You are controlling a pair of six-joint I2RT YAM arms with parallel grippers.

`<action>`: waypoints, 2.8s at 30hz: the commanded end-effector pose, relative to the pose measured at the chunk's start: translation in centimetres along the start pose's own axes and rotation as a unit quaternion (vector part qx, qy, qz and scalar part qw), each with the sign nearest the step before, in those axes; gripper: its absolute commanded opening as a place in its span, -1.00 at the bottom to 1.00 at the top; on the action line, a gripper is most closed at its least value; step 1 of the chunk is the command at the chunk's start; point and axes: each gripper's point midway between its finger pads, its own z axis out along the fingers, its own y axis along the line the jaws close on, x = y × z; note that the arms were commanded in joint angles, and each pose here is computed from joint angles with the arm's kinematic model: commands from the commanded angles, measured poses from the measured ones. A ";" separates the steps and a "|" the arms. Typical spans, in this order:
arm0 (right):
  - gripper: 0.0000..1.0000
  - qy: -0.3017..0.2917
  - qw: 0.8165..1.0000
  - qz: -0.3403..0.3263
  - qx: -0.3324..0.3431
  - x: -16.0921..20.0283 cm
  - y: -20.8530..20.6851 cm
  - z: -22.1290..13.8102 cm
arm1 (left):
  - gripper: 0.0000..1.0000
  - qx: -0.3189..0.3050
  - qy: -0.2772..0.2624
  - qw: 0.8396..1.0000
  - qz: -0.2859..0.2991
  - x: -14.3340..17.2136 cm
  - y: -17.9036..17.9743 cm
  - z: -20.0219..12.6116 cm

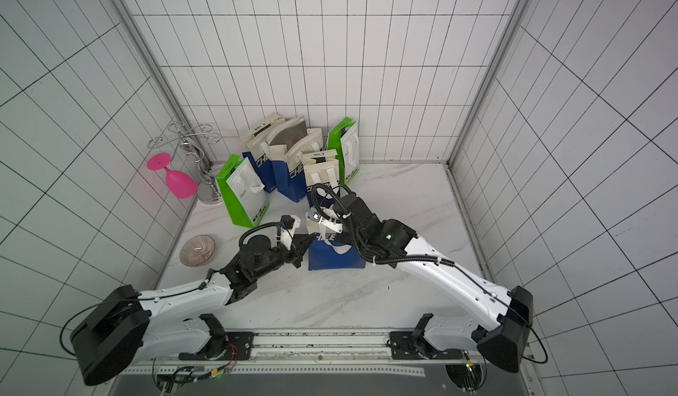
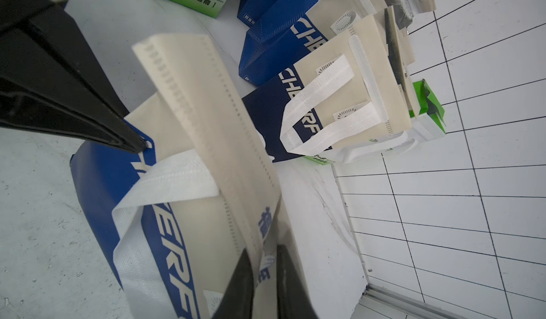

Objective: Open the takeout bag
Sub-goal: Open the takeout bag at the center of the board.

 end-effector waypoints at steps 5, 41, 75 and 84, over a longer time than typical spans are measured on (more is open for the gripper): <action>-0.78 0.030 0.999 0.009 0.001 1.8 0.6 1.5 | -1.00 -0.007 0.029 1.000 -0.002 1.8 0.4 -0.3; -1.00 -0.012 0.991 0.015 0.129 -4.5 -10.8 -6.0 | -1.00 -0.018 0.031 0.999 0.000 2.1 0.9 -0.5; -1.00 0.012 0.974 -0.104 0.199 -6.3 -14.0 -6.1 | -1.00 -0.066 0.078 0.995 0.017 4.3 2.8 -0.3; -1.00 0.011 0.977 -0.132 0.166 -4.9 -11.6 -4.6 | -1.00 -0.071 0.090 0.993 0.021 4.9 3.1 -0.1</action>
